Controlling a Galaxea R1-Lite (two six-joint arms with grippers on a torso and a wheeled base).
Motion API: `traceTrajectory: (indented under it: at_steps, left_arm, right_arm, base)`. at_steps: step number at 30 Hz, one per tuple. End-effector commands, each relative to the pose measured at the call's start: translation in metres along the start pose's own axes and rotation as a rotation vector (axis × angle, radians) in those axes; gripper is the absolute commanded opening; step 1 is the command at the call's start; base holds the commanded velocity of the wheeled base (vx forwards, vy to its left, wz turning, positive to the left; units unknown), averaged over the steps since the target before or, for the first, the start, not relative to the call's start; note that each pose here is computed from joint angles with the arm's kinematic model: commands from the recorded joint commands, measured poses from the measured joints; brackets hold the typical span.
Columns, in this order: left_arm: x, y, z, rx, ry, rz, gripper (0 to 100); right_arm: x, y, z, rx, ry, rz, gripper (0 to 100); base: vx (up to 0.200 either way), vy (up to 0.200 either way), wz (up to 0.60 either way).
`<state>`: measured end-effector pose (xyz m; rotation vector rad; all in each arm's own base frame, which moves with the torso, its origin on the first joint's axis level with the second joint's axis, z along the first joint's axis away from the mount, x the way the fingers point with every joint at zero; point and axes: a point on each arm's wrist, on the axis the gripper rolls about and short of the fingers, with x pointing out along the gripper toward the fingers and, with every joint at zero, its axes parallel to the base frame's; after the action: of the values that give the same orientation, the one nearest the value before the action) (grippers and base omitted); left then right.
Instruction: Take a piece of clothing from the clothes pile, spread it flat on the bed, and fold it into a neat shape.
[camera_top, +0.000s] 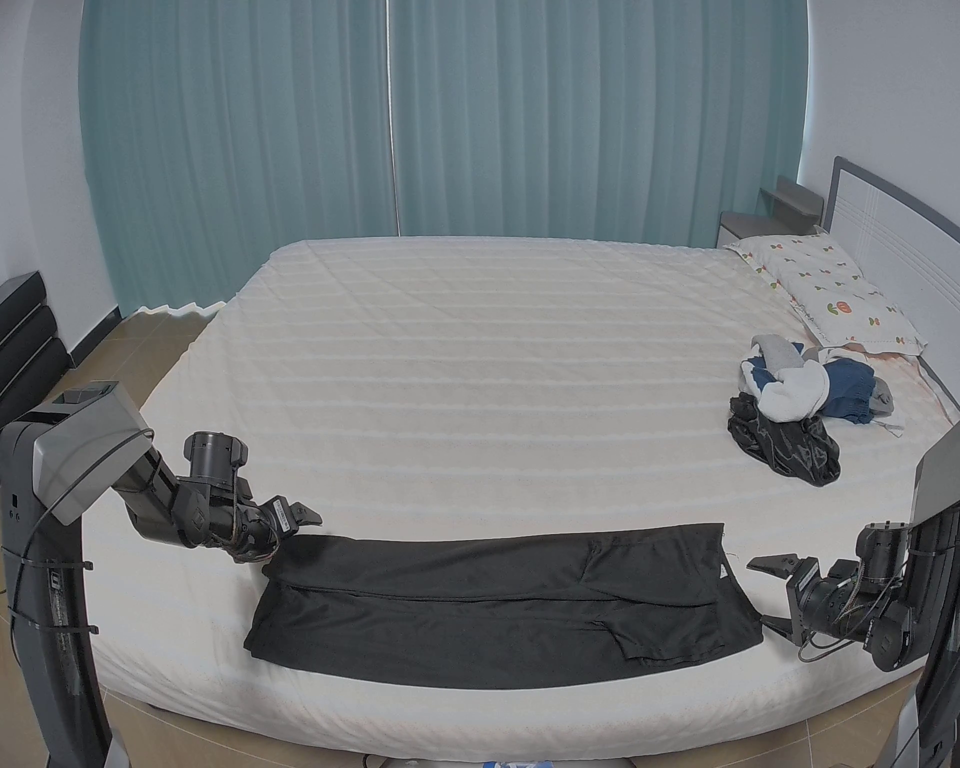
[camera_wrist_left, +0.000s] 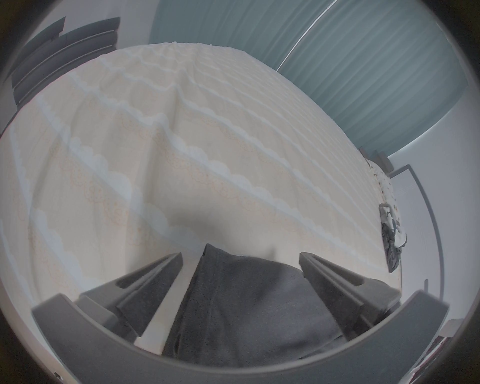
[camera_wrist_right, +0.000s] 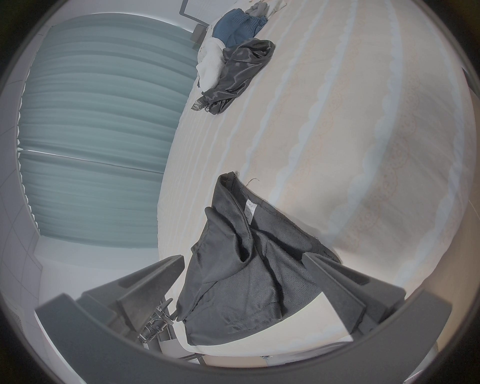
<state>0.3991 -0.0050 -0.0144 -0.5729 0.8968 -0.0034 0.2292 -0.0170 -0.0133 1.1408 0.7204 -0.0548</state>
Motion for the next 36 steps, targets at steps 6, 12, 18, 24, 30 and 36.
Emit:
traceTrajectory:
  at_steps: [6,12,18,24,30,36]
  left_arm:
    - [0.011,0.006,-0.004,0.01,-0.02,0.085,0]
    - [0.01,0.008,-0.003,-0.01,-0.047,0.124,0]
    - [0.013,0.005,0.006,-0.096,-0.157,0.083,0]
    - [0.011,0.006,0.004,-0.105,-0.156,0.081,100]
    - [0.011,0.006,0.005,-0.106,-0.16,0.081,100]
    - [-0.003,0.009,0.004,-0.088,-0.115,0.003,100]
  right_arm:
    - [0.0,0.0,0.0,-0.003,-0.002,0.005,100]
    - [0.0,-0.001,-0.001,-0.015,0.002,0.0,100]
    - [0.001,-0.002,-0.002,-0.032,0.005,-0.01,100]
    - [0.001,-0.002,-0.002,-0.032,0.005,-0.01,100]
    - [0.001,-0.003,-0.002,-0.031,0.006,-0.011,100]
    - [0.001,-0.002,-0.003,-0.032,0.007,-0.011,100]
  base:
    - [0.0,0.0,0.0]
    - [0.0,0.0,0.0]
    - [0.0,0.0,0.0]
    - [0.0,0.0,0.0]
    - [0.0,0.0,0.0]
    - [0.0,0.0,0.0]
